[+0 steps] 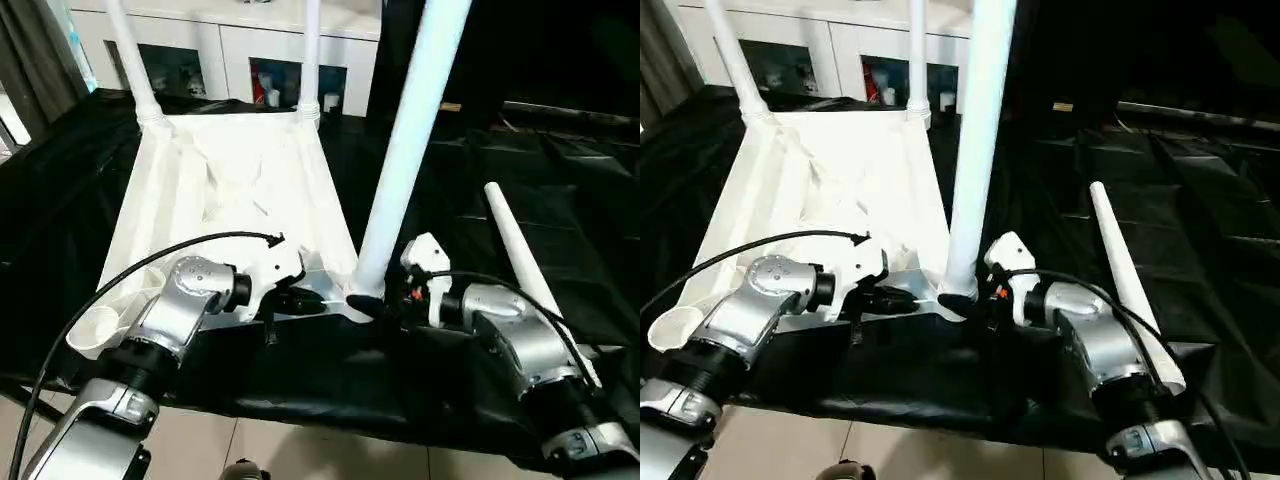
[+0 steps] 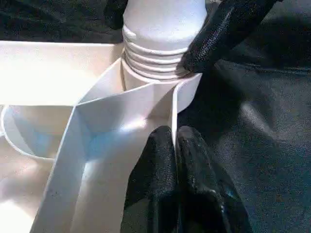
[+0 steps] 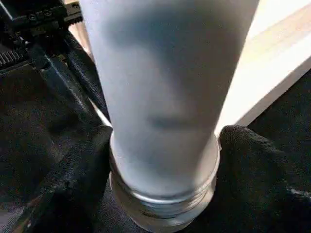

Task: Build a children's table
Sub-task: Rotate leg to tighten

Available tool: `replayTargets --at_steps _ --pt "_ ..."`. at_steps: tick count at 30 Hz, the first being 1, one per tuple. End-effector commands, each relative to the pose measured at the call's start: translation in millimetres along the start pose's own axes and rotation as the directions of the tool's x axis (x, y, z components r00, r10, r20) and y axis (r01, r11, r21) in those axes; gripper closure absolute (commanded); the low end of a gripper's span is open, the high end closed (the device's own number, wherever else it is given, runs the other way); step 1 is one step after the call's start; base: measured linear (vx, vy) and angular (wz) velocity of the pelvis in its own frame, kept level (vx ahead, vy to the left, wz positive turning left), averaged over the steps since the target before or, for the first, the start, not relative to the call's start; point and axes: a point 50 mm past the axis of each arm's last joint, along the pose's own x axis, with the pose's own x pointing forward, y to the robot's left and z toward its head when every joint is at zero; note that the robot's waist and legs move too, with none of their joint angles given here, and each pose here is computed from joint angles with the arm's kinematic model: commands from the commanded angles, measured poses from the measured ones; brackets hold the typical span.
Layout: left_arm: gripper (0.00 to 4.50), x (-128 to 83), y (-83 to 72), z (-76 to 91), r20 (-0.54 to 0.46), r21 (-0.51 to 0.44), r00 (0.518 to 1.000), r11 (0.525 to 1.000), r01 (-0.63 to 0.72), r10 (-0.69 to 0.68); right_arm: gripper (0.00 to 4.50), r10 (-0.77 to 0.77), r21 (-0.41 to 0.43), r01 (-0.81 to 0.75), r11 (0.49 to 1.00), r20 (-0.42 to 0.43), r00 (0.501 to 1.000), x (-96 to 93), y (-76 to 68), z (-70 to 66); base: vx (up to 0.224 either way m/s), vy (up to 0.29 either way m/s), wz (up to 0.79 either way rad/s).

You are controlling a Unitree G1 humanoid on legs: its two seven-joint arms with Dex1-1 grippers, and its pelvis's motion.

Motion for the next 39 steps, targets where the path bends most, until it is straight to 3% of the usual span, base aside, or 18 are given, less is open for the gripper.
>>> replayTargets --at_steps 1,7,8,11,13,14,17,21,22,24,25,27,28,29,32,35,39 --pt "4.5 3.5 -4.7 8.2 0.042 0.024 0.998 0.999 0.047 -0.048 1.27 -0.002 0.008 0.002 1.0 -0.005 1.0 -1.6 0.9 -0.9 0.0 0.0 0.0" --pt "4.5 4.2 -5.0 7.1 0.044 0.009 0.998 0.999 0.039 -0.04 1.71 -0.034 0.049 0.034 0.998 0.008 0.999 0.1 1.0 -4.0 0.0 0.0 0.0" --pt "4.5 8.1 -1.6 7.5 0.044 -0.016 0.999 1.0 -0.005 0.006 1.72 -0.141 0.089 0.141 0.986 0.002 0.99 2.9 -5.1 -9.5 0.0 0.0 0.0" --pt "4.5 12.1 1.8 8.1 0.043 -0.036 0.998 0.998 -0.048 0.05 1.75 -0.228 0.123 0.228 0.966 -0.01 0.974 5.3 -9.9 -14.0 0.0 0.0 0.0" --pt "4.5 18.1 5.8 9.3 0.036 -0.049 0.994 0.994 -0.1 0.102 1.75 -0.321 0.158 0.322 0.934 -0.027 0.947 8.6 -14.2 -18.1 0.0 0.0 0.0" --pt "4.5 27.0 10.8 11.3 0.019 -0.071 0.984 0.982 -0.173 0.175 1.75 -0.422 0.202 0.422 0.884 -0.047 0.906 14.2 -17.3 -20.7 0.0 0.0 0.0" --pt "4.5 38.7 16.1 14.1 -0.014 -0.106 0.965 0.959 -0.263 0.263 1.76 -0.525 0.254 0.525 0.812 -0.077 0.848 22.6 -19.1 -22.4 0.0 0.0 0.0" --pt "4.5 53.6 21.1 19.6 -0.052 -0.128 0.931 0.922 -0.365 0.361 1.76 -0.61 0.248 0.615 0.749 -0.106 0.785 37.0 -17.2 -20.1 0.0 0.0 0.0" --pt "4.5 61.0 19.9 22.5 -0.064 -0.108 0.929 0.923 -0.368 0.363 1.76 -0.602 0.248 0.599 0.761 -0.075 0.795 48.3 -11.5 -12.7 0.0 0.0 0.0" --pt "4.5 62.5 19.3 23.0 -0.065 -0.101 0.931 0.926 -0.364 0.359 1.76 -0.589 0.241 0.584 0.776 -0.058 0.806 51.4 -9.3 -10.1 0.0 0.0 0.0" --pt "4.5 63.2 19.2 23.2 -0.063 -0.1 0.932 0.927 -0.362 0.358 1.2 -0.579 0.233 0.571 0.787 -0.04 0.815 53.4 -7.9 -7.6 0.0 0.0 0.0" --pt "4.5 62.9 19.1 23.7 -0.054 -0.102 0.936 0.93 -0.353 0.349 1.06 -0.548 0.25 0.528 0.812 0.013 0.836 54.5 -6.0 -1.7 0.0 0.0 0.0" --pt "4.5 60.1 18.8 24.3 -0.034 -0.089 0.944 0.94 -0.33 0.329 1.06 -0.482 0.263 0.445 0.856 0.094 0.871 51.2 -4.5 7.4 0.0 0.0 0.0" --pt "4.5 59.0 18.7 24.5 -0.027 -0.082 0.946 0.943 -0.323 0.322 0.86 -0.461 0.257 0.422 0.869 0.113 0.88 49.6 -4.1 9.7 0.0 0.0 0.0" --pt "4.5 55.4 18.8 23.7 -0.008 -0.073 0.952 0.949 -0.306 0.306 0.58 -0.432 0.211 0.402 0.891 0.122 0.894 41.5 -6.8 10.2 0.0 0.0 0.0" --pt "4.5 46.1 14.8 19.5 0.026 -0.043 0.971 0.971 -0.236 0.237 0.58 -0.345 0.144 0.33 0.933 0.098 0.933 19.3 -13.4 5.0 0.0 0.0 0.0" --pt "4.5 38.7 10.5 16.3 0.047 -0.029 0.983 0.984 -0.178 0.179 0.58 -0.271 0.093 0.263 0.96 0.081 0.959 5.6 -14.8 2.2 0.0 0.0 0.0"
